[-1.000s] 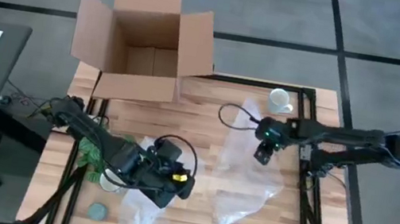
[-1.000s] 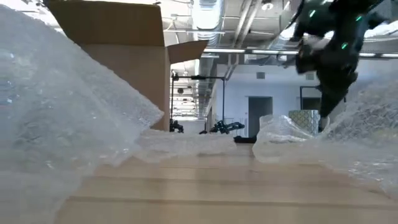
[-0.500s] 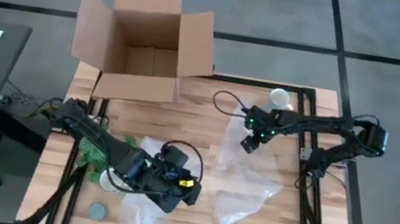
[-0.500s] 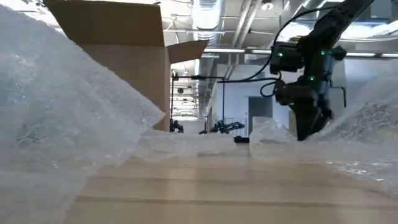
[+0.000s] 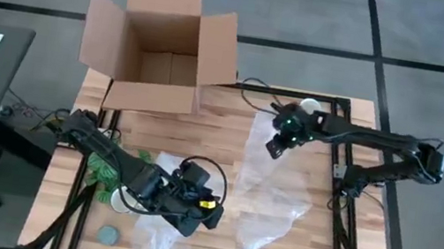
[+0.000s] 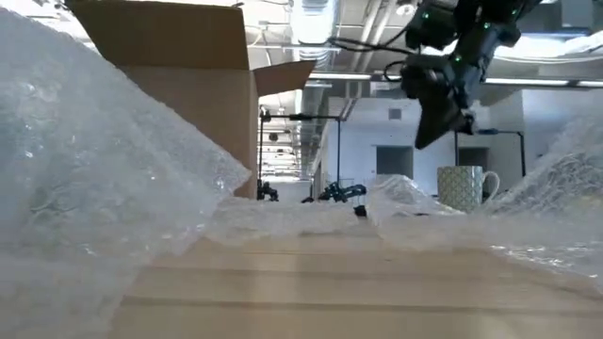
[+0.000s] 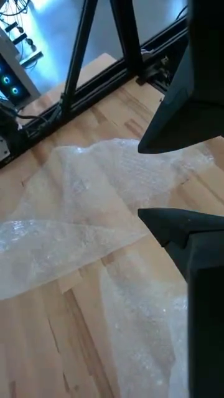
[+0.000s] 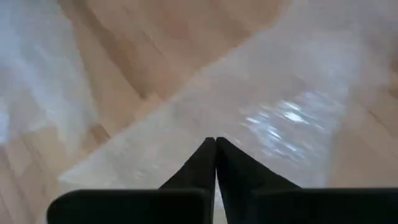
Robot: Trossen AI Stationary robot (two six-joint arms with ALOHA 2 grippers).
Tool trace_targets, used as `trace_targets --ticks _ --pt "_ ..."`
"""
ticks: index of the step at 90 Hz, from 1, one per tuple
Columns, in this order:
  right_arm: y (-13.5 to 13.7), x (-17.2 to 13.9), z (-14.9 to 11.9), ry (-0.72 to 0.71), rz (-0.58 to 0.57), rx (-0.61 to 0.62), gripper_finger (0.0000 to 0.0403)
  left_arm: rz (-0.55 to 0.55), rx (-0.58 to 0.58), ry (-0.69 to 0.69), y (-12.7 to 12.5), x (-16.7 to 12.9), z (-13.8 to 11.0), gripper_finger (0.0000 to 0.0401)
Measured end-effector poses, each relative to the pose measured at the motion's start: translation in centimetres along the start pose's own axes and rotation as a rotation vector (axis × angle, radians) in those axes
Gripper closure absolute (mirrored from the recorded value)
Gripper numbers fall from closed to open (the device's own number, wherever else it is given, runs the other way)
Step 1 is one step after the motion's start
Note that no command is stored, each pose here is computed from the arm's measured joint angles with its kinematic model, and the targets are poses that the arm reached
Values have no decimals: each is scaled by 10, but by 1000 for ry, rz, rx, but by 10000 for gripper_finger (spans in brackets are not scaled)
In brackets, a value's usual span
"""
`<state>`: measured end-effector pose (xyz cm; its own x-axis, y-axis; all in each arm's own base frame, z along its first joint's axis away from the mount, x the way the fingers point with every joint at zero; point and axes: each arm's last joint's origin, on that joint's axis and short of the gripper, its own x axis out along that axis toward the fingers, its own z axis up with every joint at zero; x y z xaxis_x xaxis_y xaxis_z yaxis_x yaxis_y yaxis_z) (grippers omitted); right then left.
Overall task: Wrap mug
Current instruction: Prepare the bubble wrap
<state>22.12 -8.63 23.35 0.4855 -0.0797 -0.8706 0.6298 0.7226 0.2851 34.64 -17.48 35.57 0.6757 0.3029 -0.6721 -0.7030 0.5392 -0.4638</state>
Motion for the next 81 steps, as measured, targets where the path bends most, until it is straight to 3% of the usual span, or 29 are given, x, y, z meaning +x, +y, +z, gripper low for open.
trace_targets --ticks 16,44,81 --pt "-25 14 -4 153 -95 -16 319 0 0 0 0 0 0 269" --pt "-42 55 -6 270 -132 -53 198 -4 -4 -3 0 0 0 269" --pt "-36 62 5 187 11 -159 181 -65 17 -12 -7 0 1 269"
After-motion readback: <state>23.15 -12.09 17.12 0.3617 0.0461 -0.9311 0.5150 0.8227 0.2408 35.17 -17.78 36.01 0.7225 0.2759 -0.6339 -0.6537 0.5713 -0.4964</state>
